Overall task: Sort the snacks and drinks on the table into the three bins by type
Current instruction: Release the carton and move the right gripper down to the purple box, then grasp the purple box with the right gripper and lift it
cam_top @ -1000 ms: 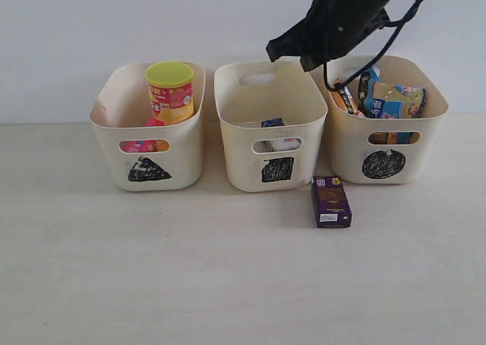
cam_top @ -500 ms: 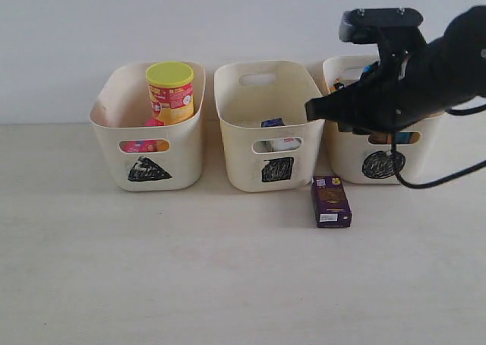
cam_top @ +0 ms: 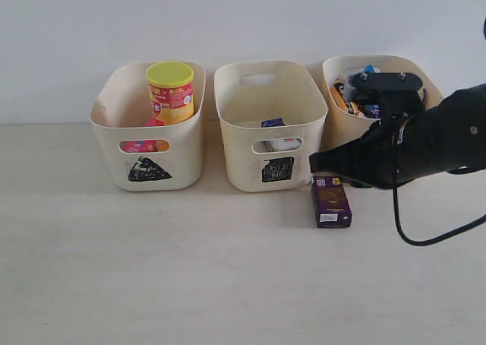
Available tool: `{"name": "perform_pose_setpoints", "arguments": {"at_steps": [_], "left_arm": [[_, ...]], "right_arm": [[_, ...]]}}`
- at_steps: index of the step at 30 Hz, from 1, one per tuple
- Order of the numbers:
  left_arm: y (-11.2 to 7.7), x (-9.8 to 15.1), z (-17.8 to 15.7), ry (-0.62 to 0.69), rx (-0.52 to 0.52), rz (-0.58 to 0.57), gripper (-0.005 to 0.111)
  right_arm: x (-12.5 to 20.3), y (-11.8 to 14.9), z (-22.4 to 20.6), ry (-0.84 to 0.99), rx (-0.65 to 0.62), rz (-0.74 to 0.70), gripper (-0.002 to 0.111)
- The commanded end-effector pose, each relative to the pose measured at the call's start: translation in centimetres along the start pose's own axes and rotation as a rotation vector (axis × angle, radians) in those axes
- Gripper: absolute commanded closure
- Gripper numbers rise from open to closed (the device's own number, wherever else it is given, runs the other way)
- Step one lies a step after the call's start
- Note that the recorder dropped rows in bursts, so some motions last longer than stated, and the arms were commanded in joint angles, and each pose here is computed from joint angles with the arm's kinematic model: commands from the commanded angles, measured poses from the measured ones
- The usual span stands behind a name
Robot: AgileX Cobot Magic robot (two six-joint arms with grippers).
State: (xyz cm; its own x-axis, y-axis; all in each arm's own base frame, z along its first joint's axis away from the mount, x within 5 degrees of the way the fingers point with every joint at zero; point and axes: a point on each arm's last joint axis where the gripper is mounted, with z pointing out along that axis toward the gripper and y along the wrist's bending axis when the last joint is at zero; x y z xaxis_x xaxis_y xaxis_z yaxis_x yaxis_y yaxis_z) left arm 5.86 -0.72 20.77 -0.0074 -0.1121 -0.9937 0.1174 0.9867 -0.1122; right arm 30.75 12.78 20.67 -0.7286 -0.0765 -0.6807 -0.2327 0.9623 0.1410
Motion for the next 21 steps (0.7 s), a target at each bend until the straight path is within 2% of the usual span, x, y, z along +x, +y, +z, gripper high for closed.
{"name": "perform_pose_setpoints", "arguments": {"at_steps": [1, 3, 5, 6, 21], "left_arm": [[0.0, 0.1, 0.0, -0.002, -0.001, 0.001, 0.102], [0.0, 0.1, 0.0, -0.002, -0.001, 0.001, 0.102], [0.0, 0.1, 0.0, -0.002, -0.001, 0.001, 0.102], [0.0, 0.1, 0.0, -0.002, -0.001, 0.001, 0.102], [0.0, 0.1, 0.0, -0.002, -0.001, -0.022, 0.102]], "right_arm": [[1.0, -0.5, 2.1, 0.045, 0.015, 0.025, 0.058], [1.6, -0.6, 3.2, 0.063, 0.018, 0.039, 0.029], [2.1, -0.7, 4.3, 0.067, 0.017, 0.039, 0.01], [2.3, -0.7, 4.8, 0.07, 0.018, 0.044, 0.007], [5.5, -1.3, 10.3, 0.074, 0.012, 0.075, 0.011]]}}
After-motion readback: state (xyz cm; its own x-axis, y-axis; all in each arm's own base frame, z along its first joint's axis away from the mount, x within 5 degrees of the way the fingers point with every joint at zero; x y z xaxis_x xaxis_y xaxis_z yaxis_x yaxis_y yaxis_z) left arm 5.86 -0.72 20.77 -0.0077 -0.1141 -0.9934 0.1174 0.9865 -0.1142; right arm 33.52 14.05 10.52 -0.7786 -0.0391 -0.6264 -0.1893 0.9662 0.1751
